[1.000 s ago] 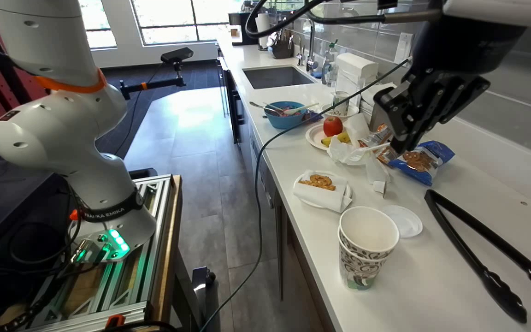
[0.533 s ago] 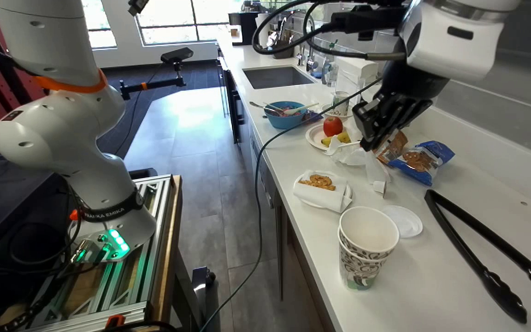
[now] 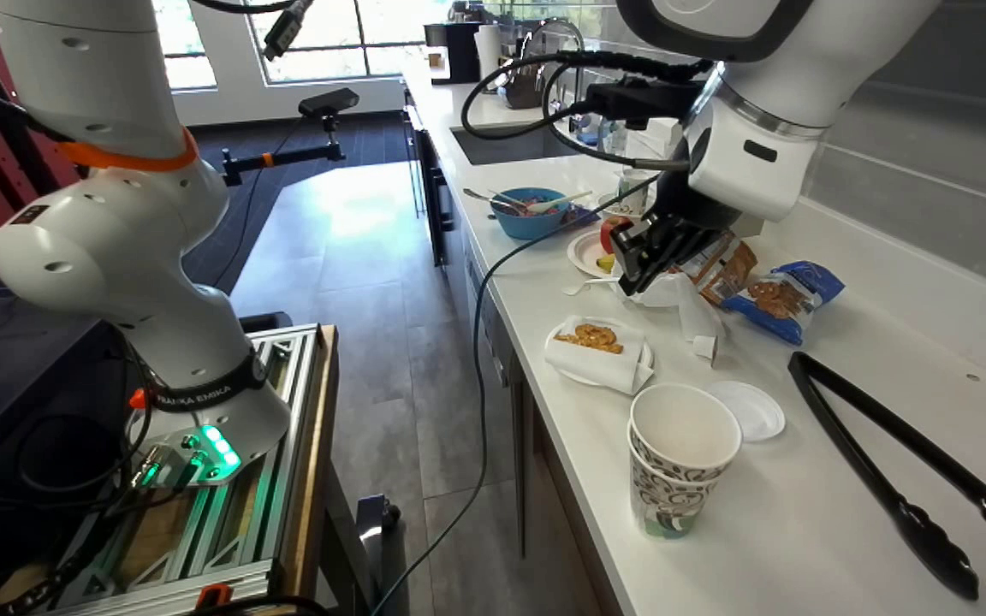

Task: Remove the plastic fork from the cup and put it on the counter

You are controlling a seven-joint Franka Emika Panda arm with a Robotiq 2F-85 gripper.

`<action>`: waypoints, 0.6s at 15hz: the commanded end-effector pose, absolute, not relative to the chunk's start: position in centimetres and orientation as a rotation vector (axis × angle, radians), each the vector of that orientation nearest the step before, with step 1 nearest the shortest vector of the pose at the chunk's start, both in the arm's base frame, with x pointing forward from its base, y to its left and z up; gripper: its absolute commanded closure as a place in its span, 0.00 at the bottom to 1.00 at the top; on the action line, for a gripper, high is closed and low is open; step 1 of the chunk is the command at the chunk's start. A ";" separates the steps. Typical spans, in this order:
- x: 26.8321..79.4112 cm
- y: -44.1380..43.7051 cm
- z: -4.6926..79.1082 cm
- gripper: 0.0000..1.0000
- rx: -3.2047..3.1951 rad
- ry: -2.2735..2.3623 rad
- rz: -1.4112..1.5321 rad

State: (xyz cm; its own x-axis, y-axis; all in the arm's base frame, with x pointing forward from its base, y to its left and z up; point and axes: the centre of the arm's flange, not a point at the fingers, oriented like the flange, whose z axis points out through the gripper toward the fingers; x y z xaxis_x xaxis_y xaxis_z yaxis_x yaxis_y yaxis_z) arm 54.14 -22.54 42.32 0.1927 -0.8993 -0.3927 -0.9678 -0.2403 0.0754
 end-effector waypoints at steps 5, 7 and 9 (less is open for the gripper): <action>54.5 -20.7 42.0 0.97 -2.272 1.806 0.549; 55.1 -18.5 41.4 0.97 -2.322 1.759 0.564; 55.9 -15.6 40.4 0.97 -2.411 1.669 0.587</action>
